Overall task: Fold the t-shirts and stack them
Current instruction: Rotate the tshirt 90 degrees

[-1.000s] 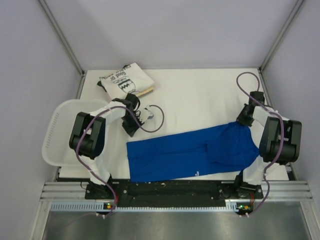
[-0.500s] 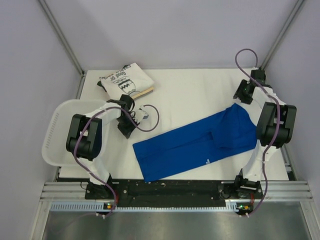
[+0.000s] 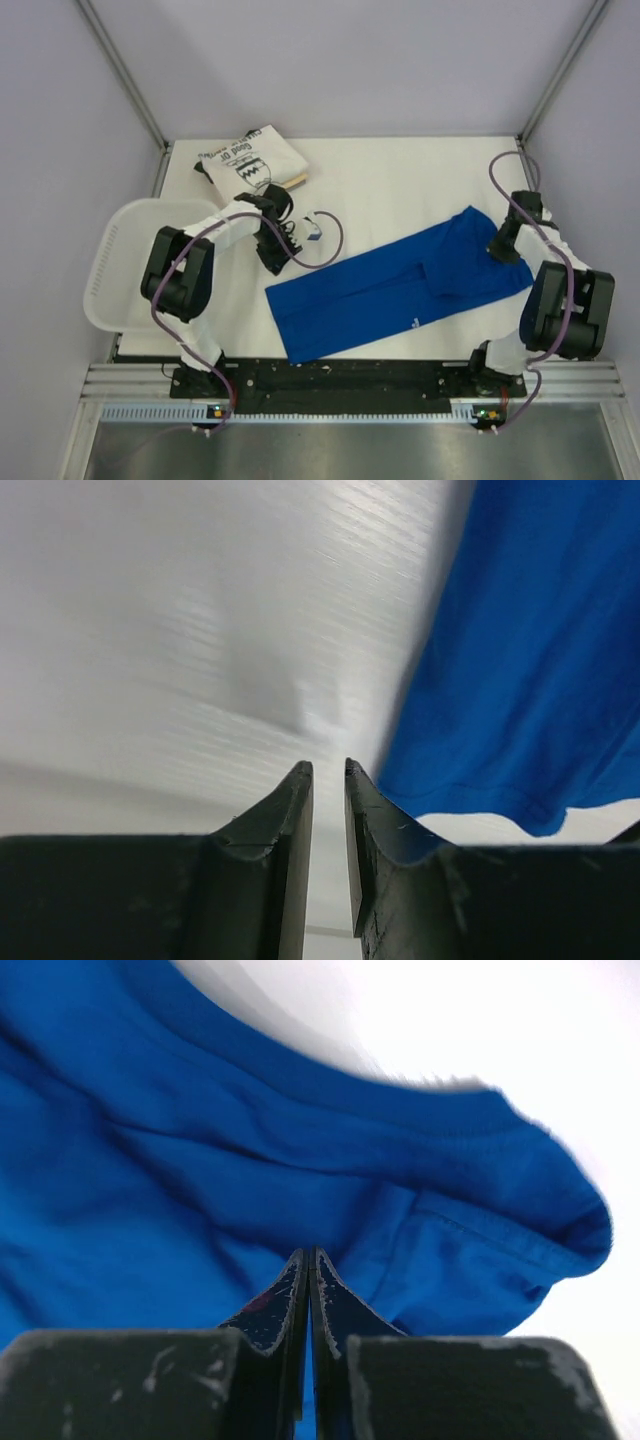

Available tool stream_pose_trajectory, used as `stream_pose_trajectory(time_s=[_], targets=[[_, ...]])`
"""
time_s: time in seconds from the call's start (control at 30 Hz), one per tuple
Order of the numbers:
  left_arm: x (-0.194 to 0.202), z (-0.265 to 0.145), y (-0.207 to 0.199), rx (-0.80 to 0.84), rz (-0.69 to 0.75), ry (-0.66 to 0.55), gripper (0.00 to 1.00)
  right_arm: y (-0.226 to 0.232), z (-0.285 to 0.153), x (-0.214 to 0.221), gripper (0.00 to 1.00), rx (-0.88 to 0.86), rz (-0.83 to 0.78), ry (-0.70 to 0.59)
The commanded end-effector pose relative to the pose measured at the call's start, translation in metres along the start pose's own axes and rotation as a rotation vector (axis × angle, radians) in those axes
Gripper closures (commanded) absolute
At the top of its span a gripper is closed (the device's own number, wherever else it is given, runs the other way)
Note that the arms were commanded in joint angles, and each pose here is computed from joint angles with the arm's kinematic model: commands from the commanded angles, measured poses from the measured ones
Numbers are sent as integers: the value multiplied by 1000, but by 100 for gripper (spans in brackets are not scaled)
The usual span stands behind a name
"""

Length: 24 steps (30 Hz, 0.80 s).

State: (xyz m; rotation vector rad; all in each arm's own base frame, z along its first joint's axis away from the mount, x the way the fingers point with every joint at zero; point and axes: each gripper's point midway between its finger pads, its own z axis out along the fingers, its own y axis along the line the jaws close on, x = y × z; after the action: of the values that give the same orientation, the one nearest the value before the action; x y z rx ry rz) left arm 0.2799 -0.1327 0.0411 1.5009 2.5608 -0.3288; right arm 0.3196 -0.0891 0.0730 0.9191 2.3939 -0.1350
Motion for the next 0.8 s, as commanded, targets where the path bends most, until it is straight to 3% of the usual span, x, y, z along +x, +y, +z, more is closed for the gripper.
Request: stream_pose_trajectory(time_s=[0.0, 0.13, 0.23, 0.4, 0.57, 0.63, 0.7, 0.77], targets=[[-3, 15, 16, -19, 13, 24, 76, -21, 30, 32, 100, 77, 34, 91], [21, 36, -11, 41, 103, 97, 76, 19, 66, 22, 100, -12, -70, 187], [41, 42, -44, 111, 205, 129, 76, 65, 96, 10, 100, 5, -241, 237], [46, 32, -112, 287, 356, 83, 76, 212, 107, -22, 100, -234, -375, 260], [15, 23, -160, 404, 501, -4, 74, 367, 66, -23, 100, -683, -468, 148], [6, 12, -162, 412, 505, -32, 73, 379, 37, -40, 95, -782, -441, 117], [6, 2, -160, 388, 520, -45, 69, 360, 17, -77, 86, -759, -428, 31], [7, -8, -160, 377, 549, -55, 62, 331, -8, -118, 67, -743, -407, -59]])
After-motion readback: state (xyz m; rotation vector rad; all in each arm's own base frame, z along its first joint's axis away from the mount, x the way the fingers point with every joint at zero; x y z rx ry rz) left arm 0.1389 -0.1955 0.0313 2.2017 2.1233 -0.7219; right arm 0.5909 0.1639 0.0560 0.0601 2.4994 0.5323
